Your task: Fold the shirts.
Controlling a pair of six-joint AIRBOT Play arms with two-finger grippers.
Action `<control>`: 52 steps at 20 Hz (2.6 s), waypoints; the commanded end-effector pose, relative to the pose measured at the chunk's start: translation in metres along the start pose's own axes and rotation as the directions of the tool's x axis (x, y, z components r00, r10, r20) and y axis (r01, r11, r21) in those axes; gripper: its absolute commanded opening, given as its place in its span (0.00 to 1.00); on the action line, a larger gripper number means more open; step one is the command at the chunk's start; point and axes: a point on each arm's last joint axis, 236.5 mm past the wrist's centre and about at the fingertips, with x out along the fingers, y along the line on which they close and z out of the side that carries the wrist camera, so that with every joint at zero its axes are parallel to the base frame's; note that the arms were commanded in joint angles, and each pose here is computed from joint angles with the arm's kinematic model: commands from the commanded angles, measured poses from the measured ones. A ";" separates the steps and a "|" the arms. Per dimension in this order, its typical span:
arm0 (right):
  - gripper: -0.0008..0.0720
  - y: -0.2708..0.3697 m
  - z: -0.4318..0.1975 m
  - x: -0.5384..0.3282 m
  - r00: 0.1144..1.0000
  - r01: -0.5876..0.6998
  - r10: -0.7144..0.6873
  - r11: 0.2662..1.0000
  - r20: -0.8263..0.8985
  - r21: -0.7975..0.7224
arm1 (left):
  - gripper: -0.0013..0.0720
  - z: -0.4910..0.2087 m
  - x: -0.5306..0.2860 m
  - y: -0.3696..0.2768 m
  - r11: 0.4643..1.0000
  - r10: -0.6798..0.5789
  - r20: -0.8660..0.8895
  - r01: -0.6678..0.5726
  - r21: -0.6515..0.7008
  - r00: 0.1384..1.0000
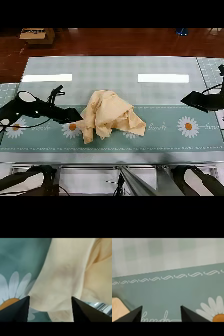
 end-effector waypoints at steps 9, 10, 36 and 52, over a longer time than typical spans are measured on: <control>0.77 0.007 -0.032 0.006 0.992 -0.051 0.042 0.996 -0.117 -0.068 | 0.04 -0.013 0.027 -0.011 0.983 -0.160 -0.104 0.168 0.071 0.982; 0.77 0.008 -0.043 0.012 0.988 -0.070 0.062 0.997 -0.144 -0.046 | 0.04 -0.015 0.026 -0.012 0.982 -0.165 -0.110 0.173 0.070 0.980; 0.06 0.132 -0.146 0.154 0.892 -0.303 0.304 0.951 -0.335 0.057 | 0.04 -0.007 0.019 -0.025 0.974 -0.210 -0.092 0.217 0.073 0.973; 0.06 0.163 0.102 -0.266 0.681 -0.024 0.284 0.930 0.675 -0.366 | 0.04 0.055 -0.423 -0.249 0.838 -0.197 0.856 -0.371 0.400 0.477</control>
